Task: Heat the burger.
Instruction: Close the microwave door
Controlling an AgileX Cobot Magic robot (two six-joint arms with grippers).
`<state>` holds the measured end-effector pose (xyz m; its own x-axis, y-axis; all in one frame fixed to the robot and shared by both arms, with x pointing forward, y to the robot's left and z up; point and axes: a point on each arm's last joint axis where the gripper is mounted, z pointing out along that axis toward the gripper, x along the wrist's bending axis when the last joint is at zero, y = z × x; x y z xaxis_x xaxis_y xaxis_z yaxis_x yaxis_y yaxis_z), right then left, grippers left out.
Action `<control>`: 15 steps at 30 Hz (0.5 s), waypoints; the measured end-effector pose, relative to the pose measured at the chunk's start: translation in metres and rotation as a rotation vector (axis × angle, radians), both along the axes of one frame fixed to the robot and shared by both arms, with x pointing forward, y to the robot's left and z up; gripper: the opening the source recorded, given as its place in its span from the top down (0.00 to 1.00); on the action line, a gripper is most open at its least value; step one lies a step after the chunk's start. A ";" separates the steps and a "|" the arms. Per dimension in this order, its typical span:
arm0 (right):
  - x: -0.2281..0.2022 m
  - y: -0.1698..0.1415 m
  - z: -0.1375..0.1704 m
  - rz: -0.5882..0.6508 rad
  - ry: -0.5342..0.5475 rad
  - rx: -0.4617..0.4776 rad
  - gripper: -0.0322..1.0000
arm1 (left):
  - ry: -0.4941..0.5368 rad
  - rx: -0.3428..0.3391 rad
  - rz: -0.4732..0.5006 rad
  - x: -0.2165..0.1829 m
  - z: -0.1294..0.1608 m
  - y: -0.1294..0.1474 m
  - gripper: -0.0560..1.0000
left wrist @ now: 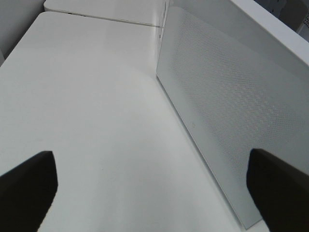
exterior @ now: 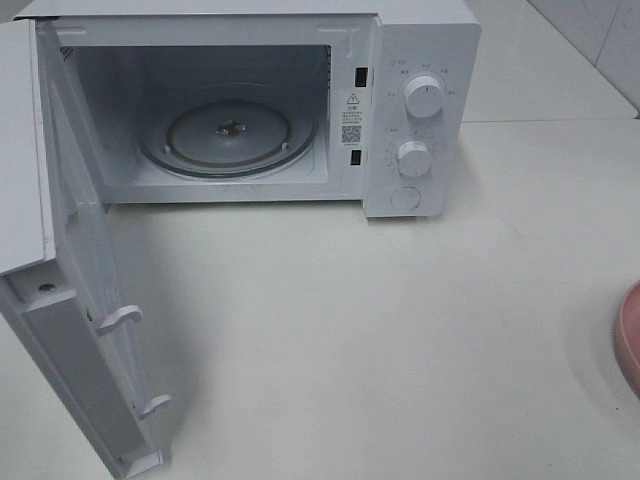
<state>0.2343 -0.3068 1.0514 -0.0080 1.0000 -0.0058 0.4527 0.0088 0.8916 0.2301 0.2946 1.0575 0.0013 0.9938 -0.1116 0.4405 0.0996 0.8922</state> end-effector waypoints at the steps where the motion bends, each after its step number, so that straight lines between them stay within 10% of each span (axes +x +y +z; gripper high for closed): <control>1: 0.000 0.000 0.000 0.000 0.000 0.000 0.26 | 0.000 0.000 0.000 0.000 0.000 0.000 0.01; 15: 0.000 0.000 0.000 0.000 0.000 0.000 0.26 | -0.028 -0.007 -0.001 0.004 0.007 0.000 0.05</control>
